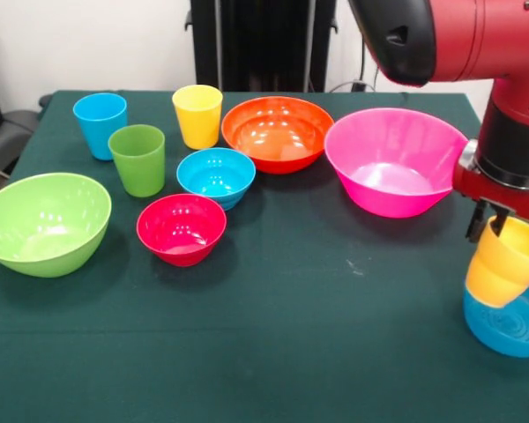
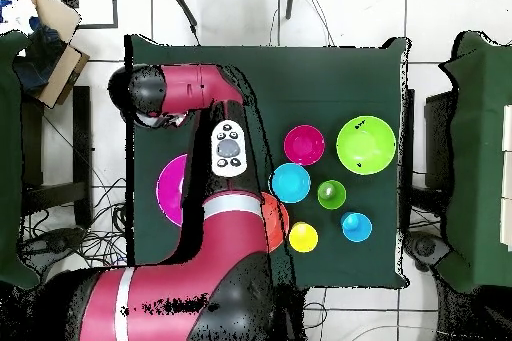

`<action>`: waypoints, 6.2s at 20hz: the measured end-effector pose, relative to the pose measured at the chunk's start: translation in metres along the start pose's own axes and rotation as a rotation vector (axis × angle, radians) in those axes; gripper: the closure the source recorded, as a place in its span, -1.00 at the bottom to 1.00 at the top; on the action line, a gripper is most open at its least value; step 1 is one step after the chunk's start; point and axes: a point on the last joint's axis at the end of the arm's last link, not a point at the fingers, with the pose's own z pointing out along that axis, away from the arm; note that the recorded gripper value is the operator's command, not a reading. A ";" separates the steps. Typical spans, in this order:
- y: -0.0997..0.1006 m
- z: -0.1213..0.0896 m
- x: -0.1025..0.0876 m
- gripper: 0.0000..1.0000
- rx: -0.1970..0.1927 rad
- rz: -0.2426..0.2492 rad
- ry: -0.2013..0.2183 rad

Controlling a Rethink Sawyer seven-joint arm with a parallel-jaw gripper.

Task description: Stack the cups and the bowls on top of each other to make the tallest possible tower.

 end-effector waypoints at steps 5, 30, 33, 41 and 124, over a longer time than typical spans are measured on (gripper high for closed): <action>-0.002 0.007 -0.011 1.00 -0.020 0.027 0.001; -0.002 0.034 -0.036 1.00 -0.068 0.113 0.035; -0.006 0.033 -0.046 1.00 -0.065 0.119 0.017; -0.029 0.029 -0.076 1.00 -0.044 0.142 -0.028; -0.063 0.038 -0.106 -1.00 -0.144 0.172 0.076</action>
